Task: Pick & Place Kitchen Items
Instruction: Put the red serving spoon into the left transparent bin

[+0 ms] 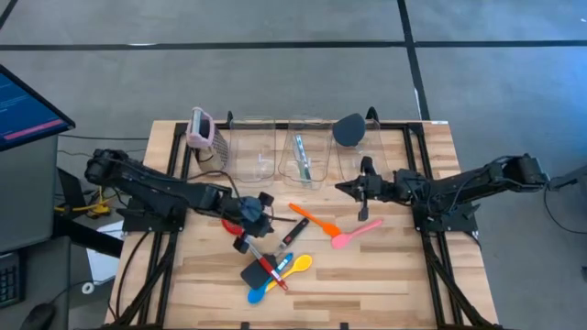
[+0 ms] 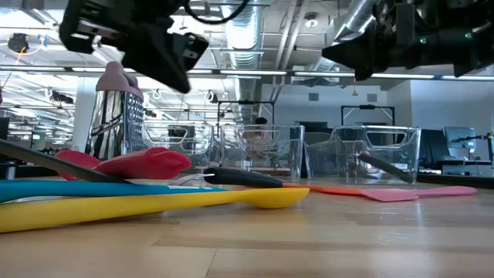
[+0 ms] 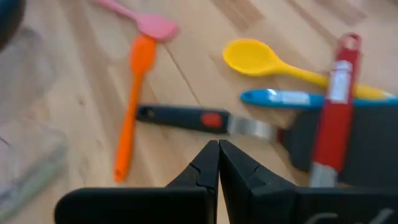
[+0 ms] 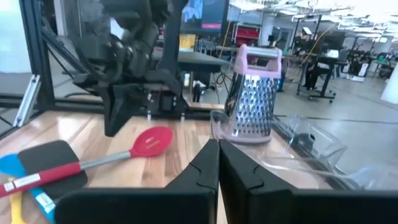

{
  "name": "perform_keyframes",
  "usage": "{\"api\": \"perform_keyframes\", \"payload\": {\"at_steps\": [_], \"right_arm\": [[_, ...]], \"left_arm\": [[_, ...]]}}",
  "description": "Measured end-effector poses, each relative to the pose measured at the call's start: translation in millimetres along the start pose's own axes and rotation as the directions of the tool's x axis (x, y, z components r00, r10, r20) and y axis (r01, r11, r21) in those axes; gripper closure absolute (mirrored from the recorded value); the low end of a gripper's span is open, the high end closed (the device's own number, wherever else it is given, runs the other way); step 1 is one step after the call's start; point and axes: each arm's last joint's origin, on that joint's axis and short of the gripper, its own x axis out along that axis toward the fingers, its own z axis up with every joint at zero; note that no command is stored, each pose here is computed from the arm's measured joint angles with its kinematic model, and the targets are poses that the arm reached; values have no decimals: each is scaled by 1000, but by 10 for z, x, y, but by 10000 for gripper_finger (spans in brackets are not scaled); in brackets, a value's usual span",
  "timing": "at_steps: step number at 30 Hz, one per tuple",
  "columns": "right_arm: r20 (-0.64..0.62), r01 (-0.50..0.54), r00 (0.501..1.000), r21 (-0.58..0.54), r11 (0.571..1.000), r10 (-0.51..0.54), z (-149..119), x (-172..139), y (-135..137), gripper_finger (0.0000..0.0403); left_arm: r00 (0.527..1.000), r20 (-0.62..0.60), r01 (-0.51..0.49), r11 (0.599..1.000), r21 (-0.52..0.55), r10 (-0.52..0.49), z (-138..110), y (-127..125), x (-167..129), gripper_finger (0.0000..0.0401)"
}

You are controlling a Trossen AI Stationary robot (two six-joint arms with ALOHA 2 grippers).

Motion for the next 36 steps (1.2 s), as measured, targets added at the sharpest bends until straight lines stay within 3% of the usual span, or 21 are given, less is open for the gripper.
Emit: {"api": "perform_keyframes", "payload": {"at_steps": [6,11,17,23,30,36], "right_arm": [[-20,-7,1000,-7,1000,7,-24,3,11,403],[-29,-9,1000,-8,1000,9,-39,9,15,403],[-19,-23,1000,-11,1000,23,-27,5,43,403],[-16,-41,999,-11,999,41,-22,1,78,403],[-16,-41,999,-11,999,40,-23,1,78,403],[-17,-42,999,-11,999,42,-23,1,79,403]], "left_arm": [[982,44,182,983,-1,-182,-4,-74,40,399],[980,49,191,982,12,-191,-41,-154,-9,399],[987,17,162,985,-55,-162,-52,-207,-2,392],[985,-10,174,984,-43,-174,-119,-295,40,351],[978,-74,187,975,-118,-196,-390,-396,134,294],[976,-16,211,957,-197,-219,-550,-450,243,254]]}}
